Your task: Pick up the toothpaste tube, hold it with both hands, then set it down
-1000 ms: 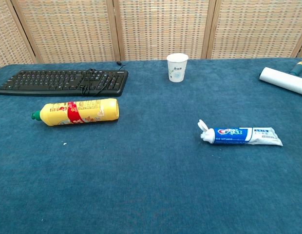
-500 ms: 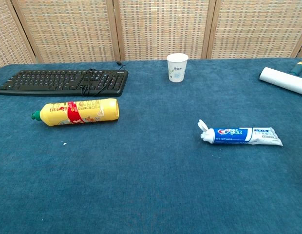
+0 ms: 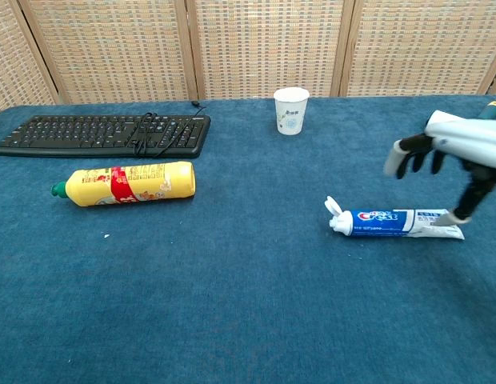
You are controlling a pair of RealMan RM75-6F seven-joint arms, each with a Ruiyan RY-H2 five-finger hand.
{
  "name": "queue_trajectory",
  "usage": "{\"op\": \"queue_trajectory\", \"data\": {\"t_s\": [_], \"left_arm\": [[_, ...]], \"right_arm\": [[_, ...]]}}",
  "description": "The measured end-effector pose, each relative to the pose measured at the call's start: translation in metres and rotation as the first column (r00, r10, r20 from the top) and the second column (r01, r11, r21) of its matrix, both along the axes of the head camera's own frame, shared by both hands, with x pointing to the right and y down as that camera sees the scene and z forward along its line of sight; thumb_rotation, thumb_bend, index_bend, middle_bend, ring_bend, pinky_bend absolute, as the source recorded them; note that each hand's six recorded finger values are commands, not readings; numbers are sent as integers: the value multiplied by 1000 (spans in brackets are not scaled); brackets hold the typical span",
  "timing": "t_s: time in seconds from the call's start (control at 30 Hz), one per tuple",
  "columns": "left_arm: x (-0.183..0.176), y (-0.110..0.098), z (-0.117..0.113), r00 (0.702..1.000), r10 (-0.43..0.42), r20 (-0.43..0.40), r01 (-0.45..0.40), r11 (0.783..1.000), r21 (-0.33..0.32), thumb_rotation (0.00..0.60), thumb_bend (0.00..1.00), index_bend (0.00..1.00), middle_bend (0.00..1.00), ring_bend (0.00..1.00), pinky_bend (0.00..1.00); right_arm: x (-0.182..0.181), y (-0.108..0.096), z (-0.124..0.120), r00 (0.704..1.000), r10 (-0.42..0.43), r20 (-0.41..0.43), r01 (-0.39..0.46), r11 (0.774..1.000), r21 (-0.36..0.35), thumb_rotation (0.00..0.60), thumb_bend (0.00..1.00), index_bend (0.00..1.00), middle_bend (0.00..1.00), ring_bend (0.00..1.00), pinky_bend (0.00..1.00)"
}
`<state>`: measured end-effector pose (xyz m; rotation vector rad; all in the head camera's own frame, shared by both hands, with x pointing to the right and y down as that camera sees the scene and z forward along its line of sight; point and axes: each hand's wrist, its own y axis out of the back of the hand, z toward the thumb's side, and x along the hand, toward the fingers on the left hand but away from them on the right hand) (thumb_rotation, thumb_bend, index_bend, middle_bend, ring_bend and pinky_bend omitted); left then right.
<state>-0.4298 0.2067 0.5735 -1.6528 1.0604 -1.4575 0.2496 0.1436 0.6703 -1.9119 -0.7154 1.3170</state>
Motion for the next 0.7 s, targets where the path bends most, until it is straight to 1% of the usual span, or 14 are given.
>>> {"op": "queue_trajectory", "data": {"t_s": [0.1,0.3,0.43,0.7], "left_arm": [[-2,-1,3,1000,-9,2,9,1000,-10,600,0,0,0,0,0],[-5,-4,6,1000,-21,-1,21,1000,-19,600,0,0,0,0,0],[-6,-4,6,1000,-23,-5,23,1000,-21,600,0,0,0,0,0],[-5,-4,6,1000,-20,-9,20,1000,-22,600,0,0,0,0,0]], "right_arm": [[-13,-3,14,1000,-7,-27,7,1000,-7,600,217,388,448,365,415],[-27,-2,34,998,-4,-64,2,999,-35,600,265,393,449,365,418],[-30,-1,42,996,-9,-86,5,999,-44,600,283,396,450,366,418],[-23,0,52,993,6,-117,-14,998,-65,600,334,426,470,383,434]]}}
